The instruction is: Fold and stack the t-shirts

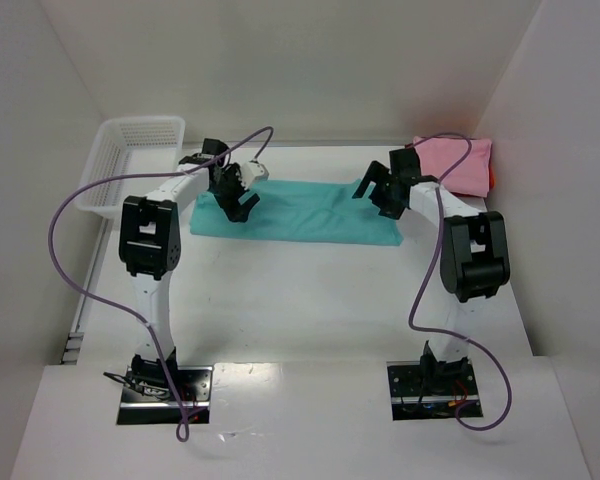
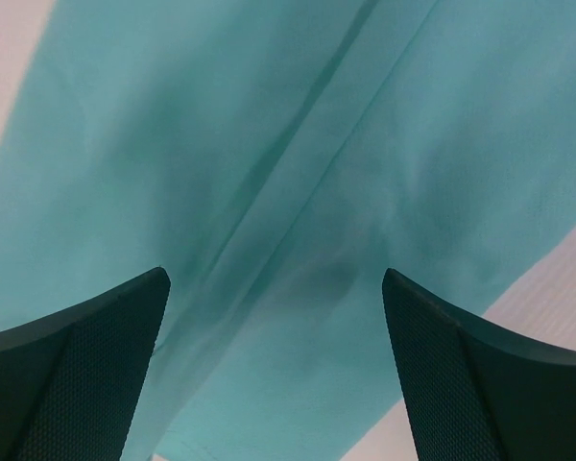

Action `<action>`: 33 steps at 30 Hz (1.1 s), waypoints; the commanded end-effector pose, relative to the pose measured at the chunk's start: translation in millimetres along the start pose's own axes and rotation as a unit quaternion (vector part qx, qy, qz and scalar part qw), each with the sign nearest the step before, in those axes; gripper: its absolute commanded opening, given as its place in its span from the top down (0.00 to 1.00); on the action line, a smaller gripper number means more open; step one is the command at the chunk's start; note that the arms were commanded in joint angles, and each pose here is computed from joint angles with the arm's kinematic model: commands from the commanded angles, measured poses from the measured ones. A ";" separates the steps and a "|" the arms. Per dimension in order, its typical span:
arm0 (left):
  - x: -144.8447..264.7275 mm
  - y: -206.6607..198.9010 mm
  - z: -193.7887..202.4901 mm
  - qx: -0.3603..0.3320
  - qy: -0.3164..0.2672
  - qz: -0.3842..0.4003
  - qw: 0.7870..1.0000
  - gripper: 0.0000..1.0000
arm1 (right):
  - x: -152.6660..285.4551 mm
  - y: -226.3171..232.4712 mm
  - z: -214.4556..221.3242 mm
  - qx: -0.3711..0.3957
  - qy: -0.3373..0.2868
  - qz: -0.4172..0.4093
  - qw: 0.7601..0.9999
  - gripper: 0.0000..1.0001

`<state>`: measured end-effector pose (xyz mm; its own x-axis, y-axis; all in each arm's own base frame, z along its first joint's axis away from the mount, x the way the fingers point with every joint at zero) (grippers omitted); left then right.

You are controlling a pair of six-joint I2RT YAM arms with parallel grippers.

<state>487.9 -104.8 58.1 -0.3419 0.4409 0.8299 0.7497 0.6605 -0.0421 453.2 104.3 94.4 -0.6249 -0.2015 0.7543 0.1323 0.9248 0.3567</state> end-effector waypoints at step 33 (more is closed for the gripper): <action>5.4 -211.3 78.8 0.219 0.195 0.165 0.942 0.01 | 74.9 30.7 -51.6 0.023 -0.096 -0.016 0.995 0.00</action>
<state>363.4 -186.3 44.1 -0.0872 0.4776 0.8742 0.6323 0.7047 -0.3219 459.6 103.8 157.3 -0.7142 -0.1951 0.6722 0.0947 0.9246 0.3689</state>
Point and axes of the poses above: each gripper's point midway between its finger pads, its own x axis back along the fingers, its own y axis along the line the jaws close on, z = x × y, the point moved 2 cm from there along x, back along the fingers, and after that the axes turned 12 degrees about x, right-handed, at the moved point
